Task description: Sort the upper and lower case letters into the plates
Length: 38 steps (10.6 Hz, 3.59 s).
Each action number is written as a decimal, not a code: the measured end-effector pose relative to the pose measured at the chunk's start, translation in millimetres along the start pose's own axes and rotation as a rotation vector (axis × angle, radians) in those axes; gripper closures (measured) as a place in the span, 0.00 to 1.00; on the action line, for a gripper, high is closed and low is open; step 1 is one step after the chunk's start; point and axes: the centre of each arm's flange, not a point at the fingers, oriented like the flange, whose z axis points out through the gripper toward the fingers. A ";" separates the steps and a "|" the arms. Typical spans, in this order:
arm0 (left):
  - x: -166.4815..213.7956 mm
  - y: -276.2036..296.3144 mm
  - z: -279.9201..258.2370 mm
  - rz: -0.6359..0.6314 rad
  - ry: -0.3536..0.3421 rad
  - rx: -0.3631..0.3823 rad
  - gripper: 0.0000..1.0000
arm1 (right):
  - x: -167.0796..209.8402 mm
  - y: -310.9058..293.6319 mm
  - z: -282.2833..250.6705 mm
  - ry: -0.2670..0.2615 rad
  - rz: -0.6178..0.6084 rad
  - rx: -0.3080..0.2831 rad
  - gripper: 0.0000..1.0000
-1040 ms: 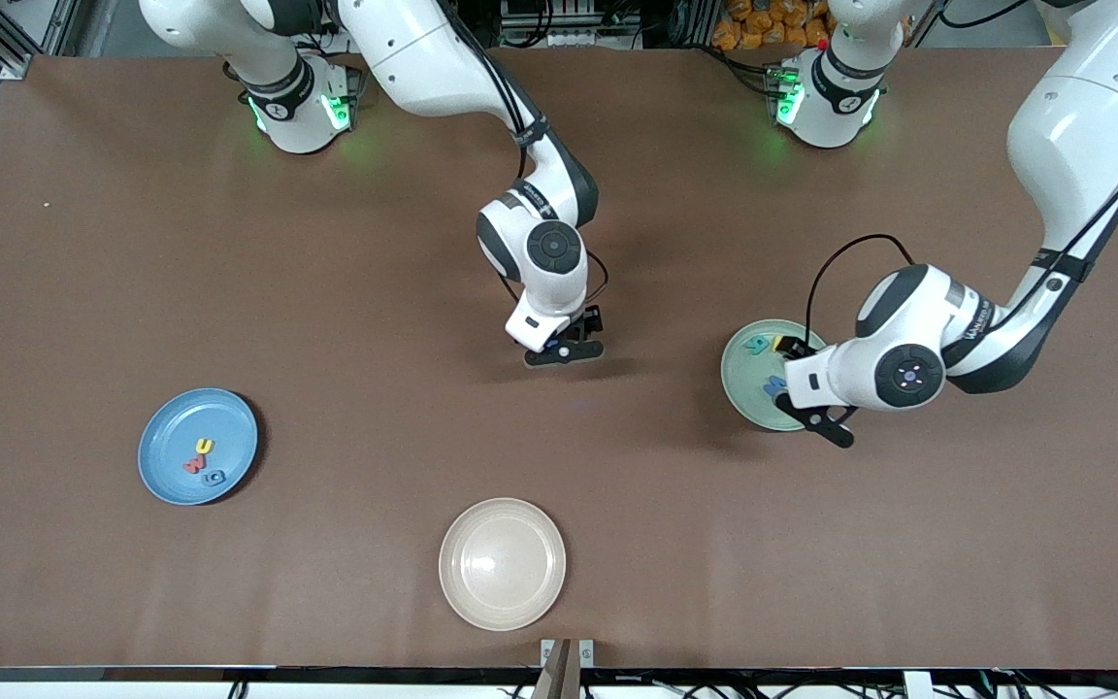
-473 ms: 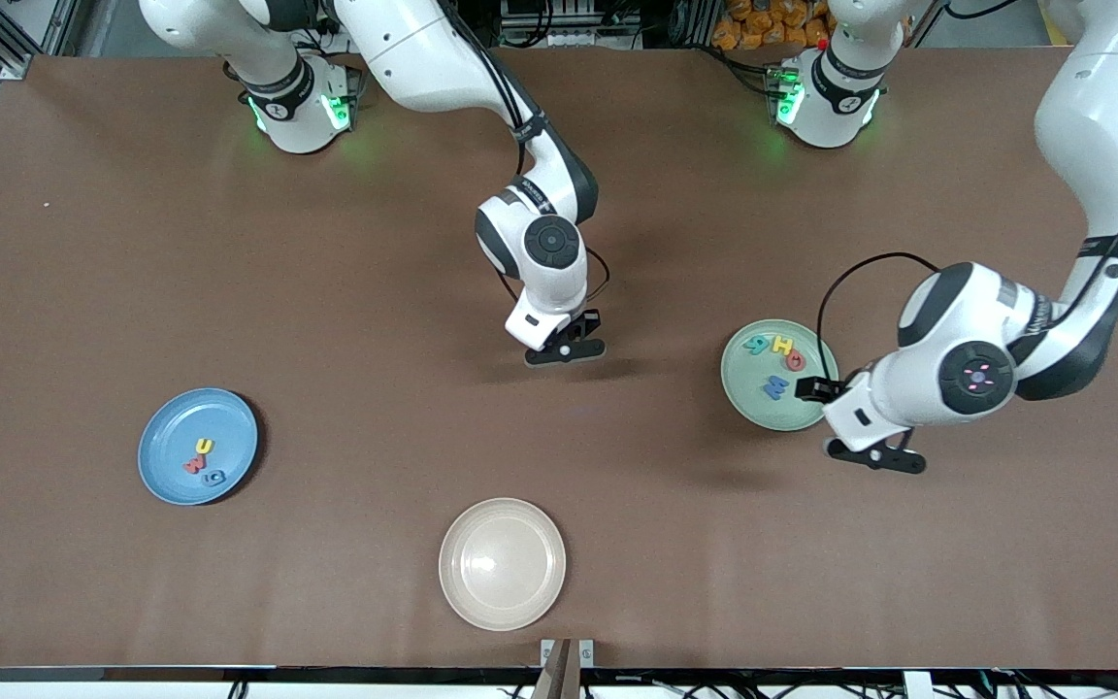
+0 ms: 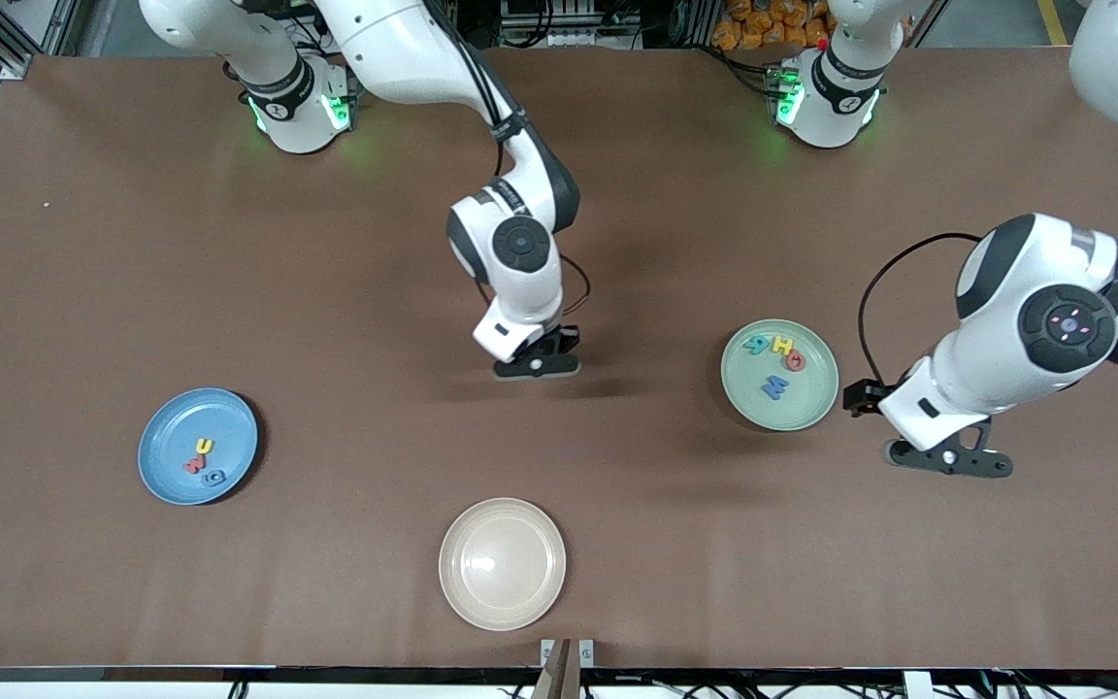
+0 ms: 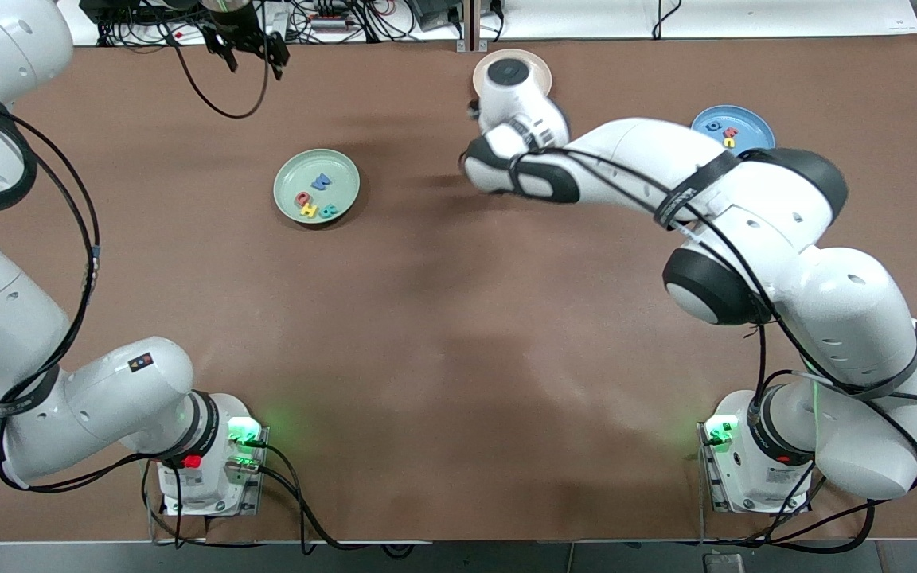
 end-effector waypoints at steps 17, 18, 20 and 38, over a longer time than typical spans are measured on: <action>-113.8 -117.7 -211.1 -0.229 -0.007 -0.125 0.00 | 135.7 484.0 -20.3 -0.154 -0.173 0.073 0.46; -116.8 -119.4 -210.6 -0.233 -0.013 -0.125 0.00 | 138.2 474.2 -24.1 -0.145 -0.169 0.096 0.37; -117.8 -119.5 -201.8 -0.234 -0.037 -0.127 0.00 | 141.7 464.7 -49.8 -0.120 -0.158 0.125 0.08; -139.3 -103.7 -187.3 -0.125 -0.135 -0.141 0.00 | 23.7 454.2 -386.5 -0.049 -0.066 0.008 0.00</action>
